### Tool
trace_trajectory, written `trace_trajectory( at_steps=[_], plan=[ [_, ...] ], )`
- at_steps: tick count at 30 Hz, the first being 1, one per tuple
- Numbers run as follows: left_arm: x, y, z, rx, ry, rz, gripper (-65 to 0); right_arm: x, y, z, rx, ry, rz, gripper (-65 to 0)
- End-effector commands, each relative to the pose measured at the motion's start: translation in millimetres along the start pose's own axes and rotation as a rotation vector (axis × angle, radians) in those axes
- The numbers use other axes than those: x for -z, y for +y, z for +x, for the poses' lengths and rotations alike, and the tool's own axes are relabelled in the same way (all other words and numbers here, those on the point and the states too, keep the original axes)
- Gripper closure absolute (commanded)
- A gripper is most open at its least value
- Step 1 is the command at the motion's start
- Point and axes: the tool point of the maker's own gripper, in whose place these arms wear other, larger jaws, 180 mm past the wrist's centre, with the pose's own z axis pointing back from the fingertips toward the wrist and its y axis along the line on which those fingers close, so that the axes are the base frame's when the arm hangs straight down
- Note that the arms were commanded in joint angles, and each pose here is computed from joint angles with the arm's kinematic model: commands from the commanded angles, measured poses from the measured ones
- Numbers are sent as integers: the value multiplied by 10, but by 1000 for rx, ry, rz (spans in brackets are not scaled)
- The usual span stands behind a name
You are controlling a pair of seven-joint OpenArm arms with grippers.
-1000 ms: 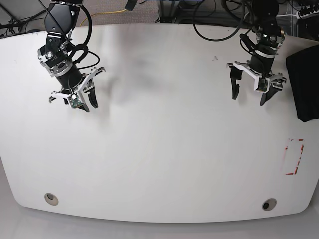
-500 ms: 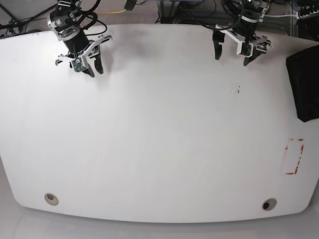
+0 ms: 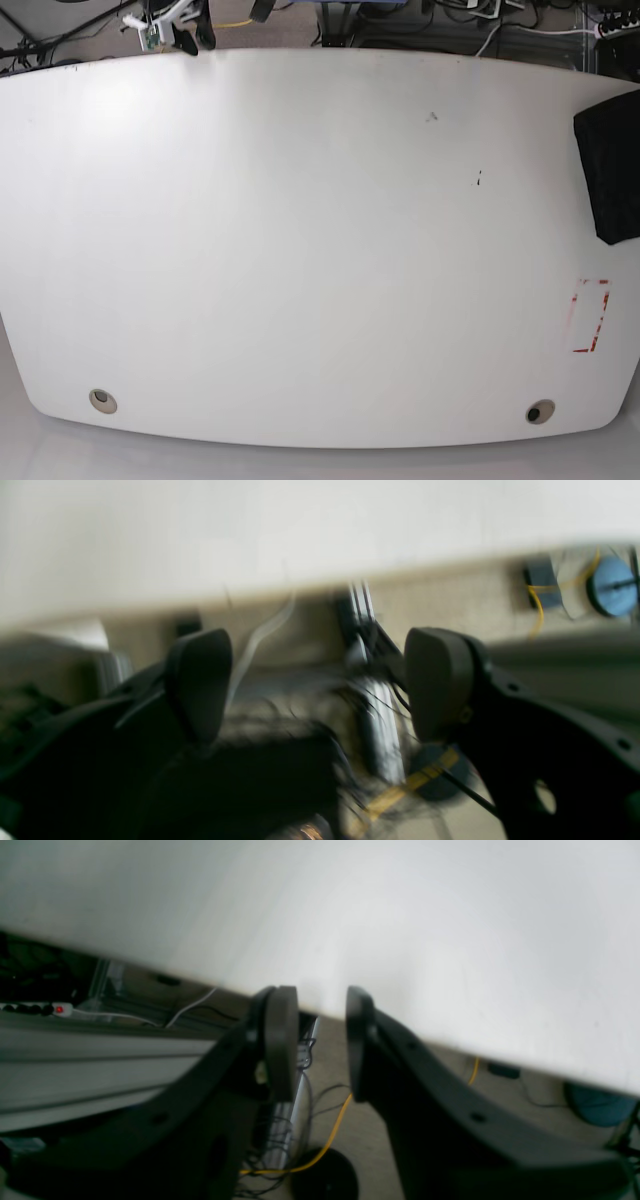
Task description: Fold the T-shirt properly
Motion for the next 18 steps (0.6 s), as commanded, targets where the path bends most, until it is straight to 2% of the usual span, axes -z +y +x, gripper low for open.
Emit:
trace_trajectory(
  at_steps=[1,4,8,11,18],
  plan=[
    [-49,9,-104,-36,8,-14,-497,-132,100,-150,70,-8,5,-152],
    [-28,-19,-442,-73,86,-39,-497,-202,141,-425,146,22,-13,-152],
    [133,-4,-803,-82,165,-81,-496,-256,163,-992,262,130,-32,-152],
    [235,44,-1145,-120,238,-80,-456,-184,150,-1304,331,182,-43,-152],
    [601,146,-1847,-224,404,-71,-436,150,117,-1894,355,332,-25,-152]
  ],
)
